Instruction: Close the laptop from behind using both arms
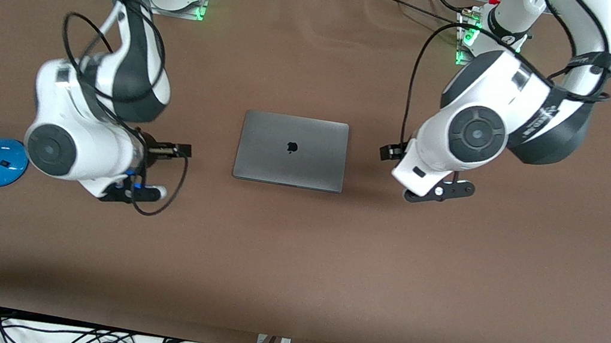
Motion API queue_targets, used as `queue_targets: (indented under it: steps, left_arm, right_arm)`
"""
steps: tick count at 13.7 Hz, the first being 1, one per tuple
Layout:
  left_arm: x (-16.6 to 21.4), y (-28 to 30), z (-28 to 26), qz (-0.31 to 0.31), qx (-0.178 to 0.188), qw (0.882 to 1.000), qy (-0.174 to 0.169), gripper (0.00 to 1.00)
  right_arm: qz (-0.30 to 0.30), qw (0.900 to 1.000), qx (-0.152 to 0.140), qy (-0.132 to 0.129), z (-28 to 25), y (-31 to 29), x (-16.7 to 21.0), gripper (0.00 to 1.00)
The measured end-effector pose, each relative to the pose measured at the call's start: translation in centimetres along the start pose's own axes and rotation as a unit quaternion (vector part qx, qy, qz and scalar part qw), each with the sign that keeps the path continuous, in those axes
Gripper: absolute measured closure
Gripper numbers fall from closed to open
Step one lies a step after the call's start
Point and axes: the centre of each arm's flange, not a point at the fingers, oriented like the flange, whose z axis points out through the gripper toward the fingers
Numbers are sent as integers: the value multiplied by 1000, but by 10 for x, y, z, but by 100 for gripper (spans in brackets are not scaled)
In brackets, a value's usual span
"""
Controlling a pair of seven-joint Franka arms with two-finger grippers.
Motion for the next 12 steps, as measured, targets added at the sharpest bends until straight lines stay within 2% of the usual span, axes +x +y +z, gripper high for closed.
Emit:
queue_targets:
  steps: [6, 10, 12]
  left_arm:
    - [6, -66, -44, 47, -10, 998, 28, 0]
    - [5, -123, -74, 96, -7, 994, 54, 0]
    - [-1, -148, -88, 117, -5, 991, 66, 0]
  right_arm:
    - [43, 998, 26, 40, -93, 76, -67, 0]
    - [82, 994, 28, 62, -125, 134, -108, 0]
    - [86, 994, 16, 70, -136, 149, -126, 0]
